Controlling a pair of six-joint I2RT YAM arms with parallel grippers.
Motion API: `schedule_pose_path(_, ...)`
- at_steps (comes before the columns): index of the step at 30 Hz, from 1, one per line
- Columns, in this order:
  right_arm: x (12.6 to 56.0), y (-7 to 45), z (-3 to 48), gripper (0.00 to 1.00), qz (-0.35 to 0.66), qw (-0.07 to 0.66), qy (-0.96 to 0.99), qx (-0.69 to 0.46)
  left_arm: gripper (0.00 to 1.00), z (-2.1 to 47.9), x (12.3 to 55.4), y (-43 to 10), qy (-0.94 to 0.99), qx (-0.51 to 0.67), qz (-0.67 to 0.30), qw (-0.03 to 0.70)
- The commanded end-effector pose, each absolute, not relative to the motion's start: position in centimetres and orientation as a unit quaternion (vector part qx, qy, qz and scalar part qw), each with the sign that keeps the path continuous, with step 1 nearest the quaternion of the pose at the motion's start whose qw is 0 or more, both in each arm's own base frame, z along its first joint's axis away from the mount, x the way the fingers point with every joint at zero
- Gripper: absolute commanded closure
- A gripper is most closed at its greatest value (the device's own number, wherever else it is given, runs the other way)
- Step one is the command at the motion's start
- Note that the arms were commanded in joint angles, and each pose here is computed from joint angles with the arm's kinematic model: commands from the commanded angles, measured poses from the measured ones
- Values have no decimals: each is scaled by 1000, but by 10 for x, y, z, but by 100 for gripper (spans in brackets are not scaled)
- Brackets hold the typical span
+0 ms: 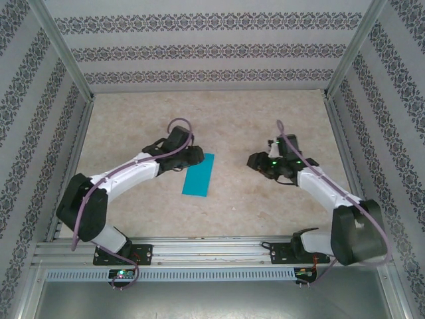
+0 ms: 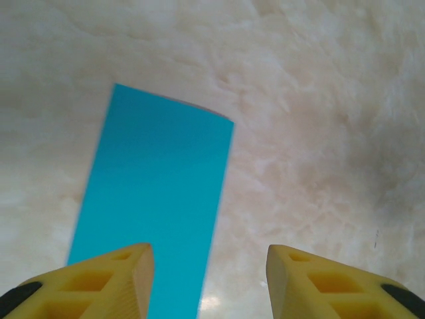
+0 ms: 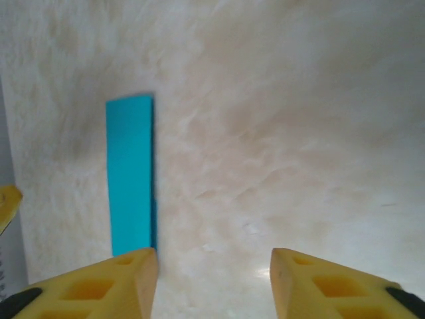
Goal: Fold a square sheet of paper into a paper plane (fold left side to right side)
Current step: Move the paper to the center of the table.
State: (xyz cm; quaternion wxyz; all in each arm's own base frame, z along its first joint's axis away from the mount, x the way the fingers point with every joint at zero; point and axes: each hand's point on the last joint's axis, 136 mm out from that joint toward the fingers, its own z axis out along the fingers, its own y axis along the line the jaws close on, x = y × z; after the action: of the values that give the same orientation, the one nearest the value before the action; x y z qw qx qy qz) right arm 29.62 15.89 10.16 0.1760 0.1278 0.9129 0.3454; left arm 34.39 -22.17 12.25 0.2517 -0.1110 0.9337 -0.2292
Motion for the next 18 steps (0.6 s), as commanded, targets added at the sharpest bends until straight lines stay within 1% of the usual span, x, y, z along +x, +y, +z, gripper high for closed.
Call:
schedule_pose_path(1, 300, 203, 107, 58, 385, 164, 901, 118, 52, 146, 352, -220, 907, -91, -294, 288)
schedule_pose_path(4, 298, 237, 97, 67, 393, 149, 901, 106, 52, 147, 349, -203, 901, -106, -303, 292)
schedule_pose_path(8, 293, 276, 83, 82, 393, 127, 907, 75, 53, 145, 343, -184, 893, -127, -313, 296)
schedule_pose_path(12, 293, 300, 69, 94, 387, 109, 914, 59, 54, 138, 337, -175, 897, -131, -311, 287)
schedule_pose_path(15, 296, 311, 61, 100, 382, 103, 917, 52, 55, 134, 332, -170, 902, -128, -302, 280)
schedule_pose_path(18, 298, 318, 50, 100, 378, 90, 920, 52, 56, 129, 328, -166, 909, -126, -289, 271)
